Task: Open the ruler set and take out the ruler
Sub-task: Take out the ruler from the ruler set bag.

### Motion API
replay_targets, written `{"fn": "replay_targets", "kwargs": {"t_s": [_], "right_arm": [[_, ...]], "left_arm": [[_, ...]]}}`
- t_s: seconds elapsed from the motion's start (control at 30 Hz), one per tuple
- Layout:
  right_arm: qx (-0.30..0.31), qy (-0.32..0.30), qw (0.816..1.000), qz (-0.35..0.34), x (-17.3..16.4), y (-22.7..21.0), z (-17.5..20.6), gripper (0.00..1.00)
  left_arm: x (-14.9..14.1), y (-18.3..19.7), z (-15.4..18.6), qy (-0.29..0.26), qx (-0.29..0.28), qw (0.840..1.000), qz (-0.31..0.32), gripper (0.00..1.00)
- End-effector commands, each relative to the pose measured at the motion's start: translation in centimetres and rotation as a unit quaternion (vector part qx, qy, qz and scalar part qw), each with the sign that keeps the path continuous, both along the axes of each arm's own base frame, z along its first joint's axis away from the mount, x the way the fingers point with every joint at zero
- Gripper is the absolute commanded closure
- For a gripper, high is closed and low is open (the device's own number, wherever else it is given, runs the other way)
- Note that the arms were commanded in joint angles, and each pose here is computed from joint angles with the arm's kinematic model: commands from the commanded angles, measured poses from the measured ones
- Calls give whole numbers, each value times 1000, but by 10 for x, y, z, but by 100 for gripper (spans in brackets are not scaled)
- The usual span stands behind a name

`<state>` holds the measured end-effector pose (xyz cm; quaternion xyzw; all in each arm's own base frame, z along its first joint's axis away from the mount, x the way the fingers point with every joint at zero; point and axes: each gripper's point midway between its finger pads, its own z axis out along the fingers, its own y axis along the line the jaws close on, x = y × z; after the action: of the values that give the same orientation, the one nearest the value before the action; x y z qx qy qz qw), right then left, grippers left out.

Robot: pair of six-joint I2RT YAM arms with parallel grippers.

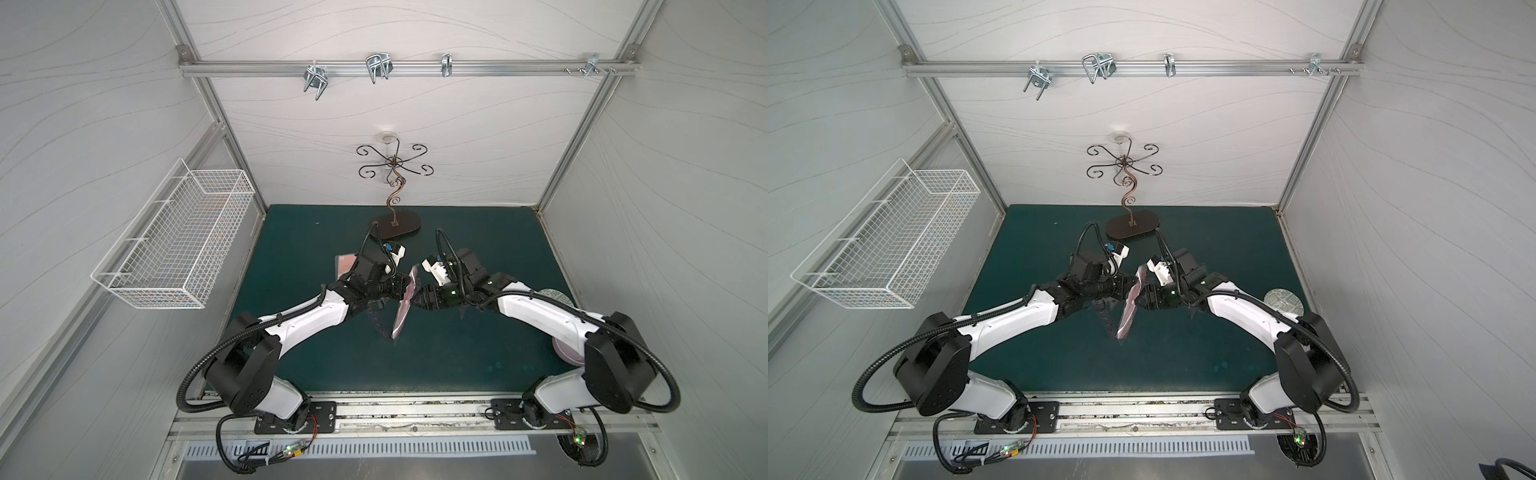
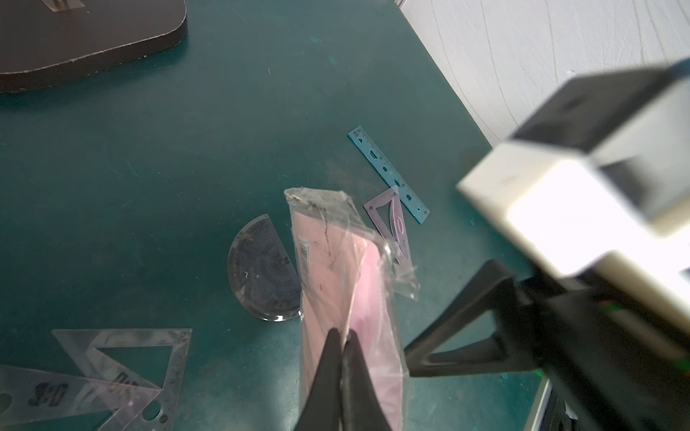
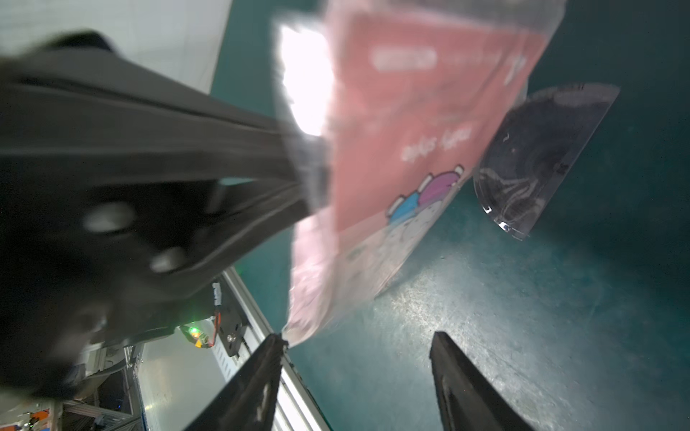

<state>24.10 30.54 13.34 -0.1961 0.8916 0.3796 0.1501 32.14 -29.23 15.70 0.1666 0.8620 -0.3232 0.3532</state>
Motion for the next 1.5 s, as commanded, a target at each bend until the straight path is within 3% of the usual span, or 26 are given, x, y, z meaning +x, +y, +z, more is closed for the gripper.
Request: {"fn": "replay_targets", "kwargs": {"t_s": [0.0,0.1,0.23,0.33,0.53,0.6,0.73,0.83,0.97,1.07,1.17,1.4,1.47], "right_arm": [[3,0,1000,-7,8,8,-3,39],[-1,5,1000,-11,12,10,-11,48],[-14,7,1000,-17,12,6,-17,87],[-17,6,1000,-11,9,3,-16,98],[-14,3,1000,12,0,-1,-8,99],[-11,2,1000,17,-2,-2,-6,80],[2,7,1000,22,-2,-3,-3,81],[7,14,1000,23,-1,-5,-6,98],[13,18,999,23,0,-5,-4,94],[18,18,999,29,-1,-5,0,83],[22,18,999,30,-3,-5,3,82],[40,27,998,34,-3,-8,7,100],[45,26,998,35,-2,-8,6,100]], "left_arm": [[6,-5,28,-34,-21,999,2,100],[5,-3,29,-35,-22,999,2,100],[5,1,30,-39,-17,999,11,100],[7,8,27,-40,-10,999,26,100],[7,16,20,-44,9,998,39,100],[8,17,18,-45,13,998,41,100],[9,17,17,-44,13,998,41,100],[8,16,16,-43,11,998,40,100],[8,18,16,-44,13,998,42,100],[8,19,16,-44,13,998,43,100],[8,19,16,-45,13,998,43,100],[8,18,16,-43,12,998,42,100],[8,17,16,-43,10,998,41,100]]}}
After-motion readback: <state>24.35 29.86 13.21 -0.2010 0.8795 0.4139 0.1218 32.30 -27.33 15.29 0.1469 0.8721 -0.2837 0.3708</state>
